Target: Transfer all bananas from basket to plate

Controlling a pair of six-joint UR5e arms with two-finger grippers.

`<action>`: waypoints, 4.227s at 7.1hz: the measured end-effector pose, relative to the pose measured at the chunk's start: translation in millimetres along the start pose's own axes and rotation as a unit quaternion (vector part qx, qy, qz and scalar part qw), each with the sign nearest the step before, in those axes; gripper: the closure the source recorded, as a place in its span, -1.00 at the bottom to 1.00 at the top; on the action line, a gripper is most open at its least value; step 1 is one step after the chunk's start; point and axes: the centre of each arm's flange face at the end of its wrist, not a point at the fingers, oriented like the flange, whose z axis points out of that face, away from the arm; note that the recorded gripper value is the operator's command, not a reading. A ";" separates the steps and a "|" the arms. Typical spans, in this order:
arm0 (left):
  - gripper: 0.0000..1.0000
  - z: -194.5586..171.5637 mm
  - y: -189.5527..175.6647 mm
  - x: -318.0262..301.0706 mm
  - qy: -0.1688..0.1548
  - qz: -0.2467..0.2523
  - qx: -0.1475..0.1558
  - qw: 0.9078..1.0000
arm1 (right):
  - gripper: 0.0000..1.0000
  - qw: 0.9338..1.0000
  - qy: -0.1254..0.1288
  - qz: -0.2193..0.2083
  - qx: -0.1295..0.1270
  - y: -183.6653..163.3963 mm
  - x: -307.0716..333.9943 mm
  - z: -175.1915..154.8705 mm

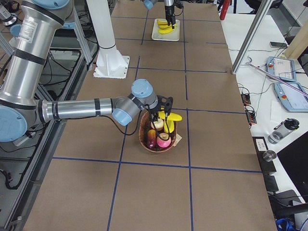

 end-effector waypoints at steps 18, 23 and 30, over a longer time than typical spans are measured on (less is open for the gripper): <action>-0.98 -0.5 135.2 183.5 0.172 -0.031 -0.119 0.977 | 0.97 0.970 -0.206 -0.102 -0.075 184.0 -466.9 139.9; 0.40 4.4 144.8 183.7 0.177 -0.024 -0.128 0.976 | 0.97 0.970 -0.206 -0.102 -0.075 186.1 -467.3 140.0; 1.00 0.9 144.2 182.1 0.186 -0.015 -0.128 0.974 | -1.00 0.970 -0.214 -0.090 -0.075 184.5 -468.3 129.6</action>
